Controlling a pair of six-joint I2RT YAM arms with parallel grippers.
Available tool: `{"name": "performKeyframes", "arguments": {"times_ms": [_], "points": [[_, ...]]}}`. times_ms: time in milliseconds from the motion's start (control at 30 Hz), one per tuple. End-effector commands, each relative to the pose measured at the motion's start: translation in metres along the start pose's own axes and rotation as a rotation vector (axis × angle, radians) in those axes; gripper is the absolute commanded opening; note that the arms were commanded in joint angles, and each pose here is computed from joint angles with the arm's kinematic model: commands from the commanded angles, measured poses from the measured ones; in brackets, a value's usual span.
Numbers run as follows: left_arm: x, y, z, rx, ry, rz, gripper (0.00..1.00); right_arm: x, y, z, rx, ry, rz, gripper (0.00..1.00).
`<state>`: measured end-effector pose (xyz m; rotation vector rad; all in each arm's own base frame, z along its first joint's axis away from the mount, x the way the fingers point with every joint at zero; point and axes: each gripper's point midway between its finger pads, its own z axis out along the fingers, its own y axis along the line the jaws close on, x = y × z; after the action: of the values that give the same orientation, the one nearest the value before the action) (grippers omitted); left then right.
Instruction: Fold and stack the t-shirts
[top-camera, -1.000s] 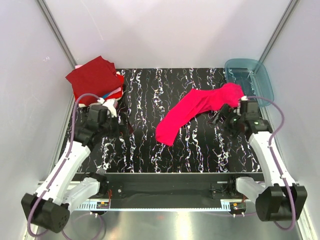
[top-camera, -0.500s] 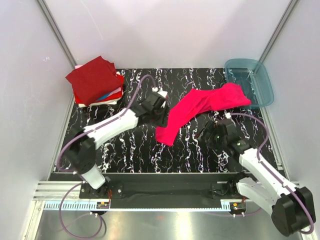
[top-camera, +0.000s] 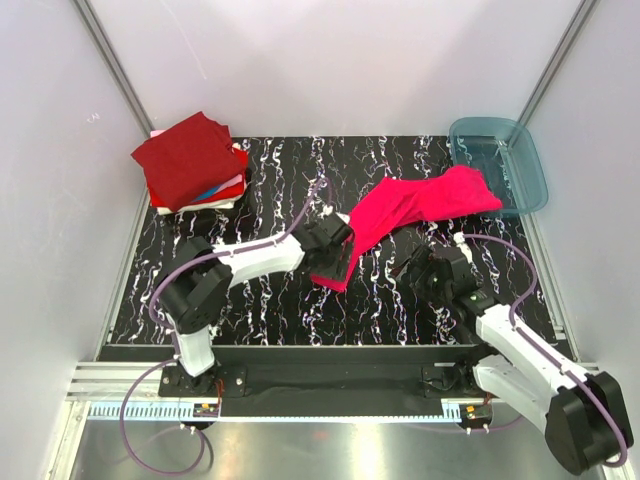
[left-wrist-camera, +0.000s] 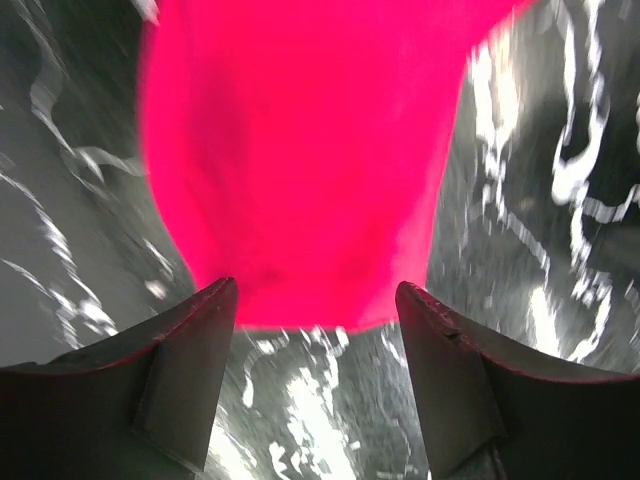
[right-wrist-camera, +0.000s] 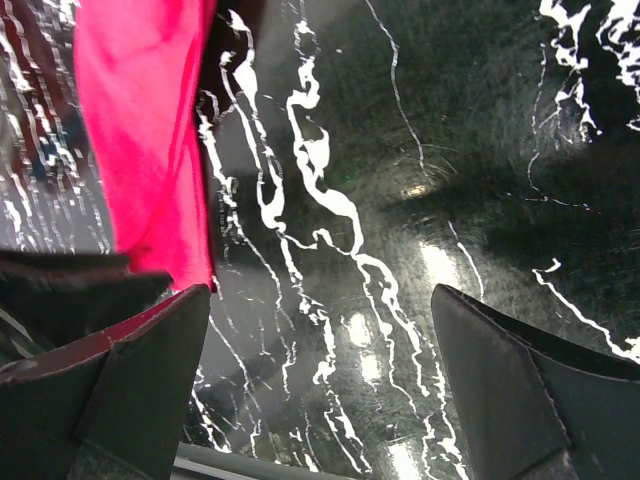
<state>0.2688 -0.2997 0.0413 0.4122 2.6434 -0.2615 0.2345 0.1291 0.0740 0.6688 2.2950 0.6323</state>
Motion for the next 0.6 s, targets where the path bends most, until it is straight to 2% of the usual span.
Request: {"name": "performKeyframes", "arguments": {"times_ms": [0,67,200,467,567], "points": [[-0.007,-0.033,-0.014,0.054,-0.107,0.019,0.67,-0.012,0.013,0.003,-0.022,-0.041,0.005,1.00],[-0.010,-0.037,-0.013,0.011,-0.127,0.058,0.63,-0.013,0.014,0.002,-0.028,-0.049,0.011,1.00],[0.003,-0.042,0.000,-0.054,-0.089,0.120,0.57,-0.013,0.013,-0.001,-0.042,-0.060,0.016,1.00],[0.015,-0.033,0.017,-0.142,-0.044,0.156,0.57,-0.012,0.014,-0.001,-0.046,-0.053,0.013,1.00],[0.017,-0.033,0.025,-0.159,-0.024,0.166,0.47,-0.011,0.014,-0.001,-0.050,-0.053,0.012,1.00]]}}
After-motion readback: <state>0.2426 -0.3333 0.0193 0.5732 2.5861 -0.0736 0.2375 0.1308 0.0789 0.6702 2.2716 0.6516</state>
